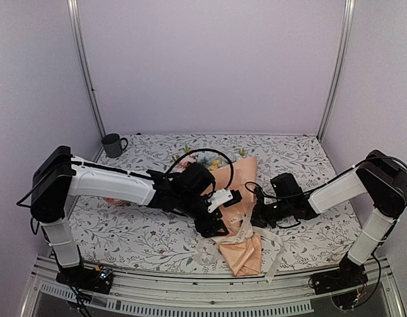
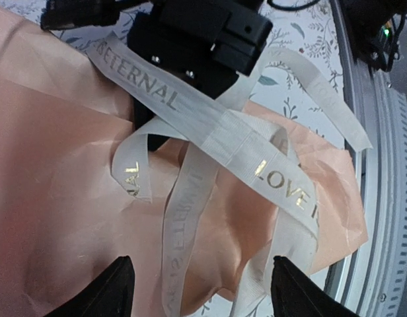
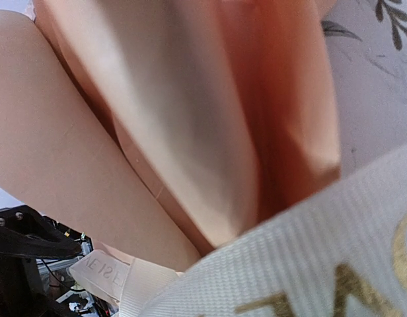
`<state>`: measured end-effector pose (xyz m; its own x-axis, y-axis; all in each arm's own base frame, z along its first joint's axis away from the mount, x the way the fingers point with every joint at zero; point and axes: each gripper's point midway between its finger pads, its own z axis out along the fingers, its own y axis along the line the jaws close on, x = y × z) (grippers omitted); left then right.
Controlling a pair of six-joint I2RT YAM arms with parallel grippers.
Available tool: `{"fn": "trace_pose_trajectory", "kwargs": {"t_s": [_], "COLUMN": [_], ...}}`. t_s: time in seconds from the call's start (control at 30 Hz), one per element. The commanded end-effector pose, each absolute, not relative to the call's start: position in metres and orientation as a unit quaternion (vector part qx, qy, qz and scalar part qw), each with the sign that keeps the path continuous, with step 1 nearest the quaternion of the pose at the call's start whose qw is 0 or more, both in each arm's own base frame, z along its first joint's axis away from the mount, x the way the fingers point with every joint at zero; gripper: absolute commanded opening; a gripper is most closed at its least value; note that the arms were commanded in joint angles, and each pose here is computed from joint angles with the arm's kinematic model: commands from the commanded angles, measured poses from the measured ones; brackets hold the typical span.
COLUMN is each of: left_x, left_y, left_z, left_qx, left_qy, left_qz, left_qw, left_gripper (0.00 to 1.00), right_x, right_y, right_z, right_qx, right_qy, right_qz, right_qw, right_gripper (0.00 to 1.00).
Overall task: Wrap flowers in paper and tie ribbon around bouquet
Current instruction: Cross the ribbon over the folded bouquet.
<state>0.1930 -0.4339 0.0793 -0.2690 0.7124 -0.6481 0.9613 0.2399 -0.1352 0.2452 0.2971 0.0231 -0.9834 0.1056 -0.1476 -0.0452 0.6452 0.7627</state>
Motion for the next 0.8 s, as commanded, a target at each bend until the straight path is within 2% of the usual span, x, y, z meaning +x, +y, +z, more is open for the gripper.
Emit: {"fn": "trace_pose_trajectory", "kwargs": {"t_s": [0.0, 0.13, 0.23, 0.4, 0.5, 0.53, 0.67, 0.77], "left_x": [0.177, 0.197, 0.207, 0.203, 0.208, 0.212, 0.236, 0.245], "left_y": [-0.416, -0.411, -0.418, -0.429, -0.429, -0.428, -0.416, -0.407], "left_z": [0.040, 0.036, 0.049, 0.084, 0.097, 0.103, 0.137, 0.144], "left_qx": [0.572, 0.560, 0.552, 0.547, 0.538, 0.533, 0.497, 0.483], "left_qy": [0.767, 0.781, 0.779, 0.754, 0.753, 0.753, 0.751, 0.755], "left_qz": [-0.247, -0.204, -0.204, -0.257, -0.253, -0.248, -0.220, -0.216], "left_qw": [0.155, 0.185, 0.216, 0.258, 0.282, 0.295, 0.374, 0.388], "left_gripper": [0.70, 0.53, 0.26, 0.23, 0.02, 0.00, 0.00, 0.00], "right_x": [0.251, 0.250, 0.249, 0.248, 0.248, 0.248, 0.248, 0.249], "right_y": [0.299, 0.298, 0.298, 0.297, 0.296, 0.295, 0.295, 0.294], "right_z": [0.023, 0.022, 0.024, 0.025, 0.024, 0.024, 0.022, 0.022], "right_qx": [0.015, 0.016, 0.016, 0.017, 0.018, 0.018, 0.020, 0.023], "right_qy": [0.902, 0.902, 0.902, 0.902, 0.902, 0.903, 0.904, 0.904], "right_qz": [0.420, 0.420, 0.420, 0.421, 0.419, 0.419, 0.416, 0.415], "right_qw": [0.096, 0.095, 0.096, 0.099, 0.098, 0.099, 0.099, 0.101], "right_gripper": [0.00, 0.00, 0.00, 0.00, 0.00, 0.00, 0.00, 0.00]}}
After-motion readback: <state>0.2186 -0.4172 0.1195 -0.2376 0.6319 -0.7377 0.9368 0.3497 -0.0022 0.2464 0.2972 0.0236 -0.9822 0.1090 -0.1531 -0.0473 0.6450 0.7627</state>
